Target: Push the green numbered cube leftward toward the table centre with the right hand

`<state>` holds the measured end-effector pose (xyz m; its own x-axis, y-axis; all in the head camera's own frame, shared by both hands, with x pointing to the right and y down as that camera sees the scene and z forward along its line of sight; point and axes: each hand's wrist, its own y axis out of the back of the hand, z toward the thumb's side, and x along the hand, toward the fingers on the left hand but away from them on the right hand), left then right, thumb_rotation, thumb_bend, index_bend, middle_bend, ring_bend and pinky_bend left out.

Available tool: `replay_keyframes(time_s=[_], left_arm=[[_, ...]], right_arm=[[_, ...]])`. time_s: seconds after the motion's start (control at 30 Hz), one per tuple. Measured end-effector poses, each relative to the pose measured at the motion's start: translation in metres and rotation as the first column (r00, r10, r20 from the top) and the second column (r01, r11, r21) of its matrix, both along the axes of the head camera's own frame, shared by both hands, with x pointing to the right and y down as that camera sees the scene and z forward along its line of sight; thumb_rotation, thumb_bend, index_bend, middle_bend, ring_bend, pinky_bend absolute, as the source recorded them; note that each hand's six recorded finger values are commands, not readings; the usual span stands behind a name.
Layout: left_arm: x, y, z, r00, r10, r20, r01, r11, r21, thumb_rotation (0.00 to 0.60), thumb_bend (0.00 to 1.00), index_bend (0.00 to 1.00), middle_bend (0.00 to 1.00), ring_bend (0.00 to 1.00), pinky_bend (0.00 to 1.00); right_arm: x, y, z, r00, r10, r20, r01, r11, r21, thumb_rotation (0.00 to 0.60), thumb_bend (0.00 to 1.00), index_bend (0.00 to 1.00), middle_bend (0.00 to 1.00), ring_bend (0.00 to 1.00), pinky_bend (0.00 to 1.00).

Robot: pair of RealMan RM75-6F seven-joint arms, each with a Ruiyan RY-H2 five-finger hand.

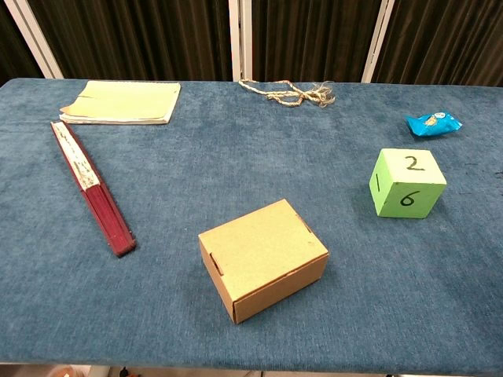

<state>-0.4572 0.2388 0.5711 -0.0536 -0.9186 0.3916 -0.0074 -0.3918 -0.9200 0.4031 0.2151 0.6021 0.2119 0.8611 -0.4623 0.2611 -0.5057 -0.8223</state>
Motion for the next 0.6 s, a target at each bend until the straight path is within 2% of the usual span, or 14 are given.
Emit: replay_keyframes(time_s=[0.2, 0.37, 0.5, 0.57, 0.6], left_arm=[[0.0, 0.001, 0.003, 1.0, -0.002, -0.003, 0.002, 1.0, -0.007, 0.6, 0.05, 0.21, 0.16, 0.13, 0.16], [0.0, 0.002, 0.004, 1.0, -0.004, -0.009, 0.004, 1.0, -0.007, 0.6, 0.05, 0.21, 0.16, 0.13, 0.16], [0.001, 0.002, 0.004, 1.0, 0.002, -0.016, -0.002, 1.0, -0.004, 0.6, 0.05, 0.21, 0.16, 0.13, 0.16], [0.003, 0.002, 0.005, 1.0, 0.007, -0.018, -0.008, 1.0, -0.004, 0.6, 0.05, 0.21, 0.16, 0.13, 0.16], [0.003, 0.002, 0.005, 1.0, 0.01, -0.018, -0.01, 1.0, -0.005, 0.6, 0.05, 0.21, 0.16, 0.13, 0.16]], right_arm=[[-0.004, -0.001, 0.002, 1.0, -0.012, -0.006, 0.012, 1.0, -0.013, 0.6, 0.27, 0.0, 0.0, 0.0, 0.0], [-0.007, -0.004, 0.002, 1.0, -0.023, -0.014, 0.022, 0.999, -0.026, 0.6, 0.35, 0.0, 0.01, 0.0, 0.0], [-0.007, -0.01, 0.007, 1.0, -0.012, -0.016, 0.011, 0.997, -0.077, 0.6, 0.52, 0.01, 0.0, 0.0, 0.0], [-0.006, -0.014, 0.01, 1.0, -0.001, -0.021, -0.001, 0.993, -0.116, 0.6, 0.67, 0.04, 0.0, 0.0, 0.0], [-0.005, -0.016, 0.014, 1.0, 0.009, -0.025, -0.012, 0.989, -0.146, 0.6, 0.71, 0.06, 0.0, 0.0, 0.0]])
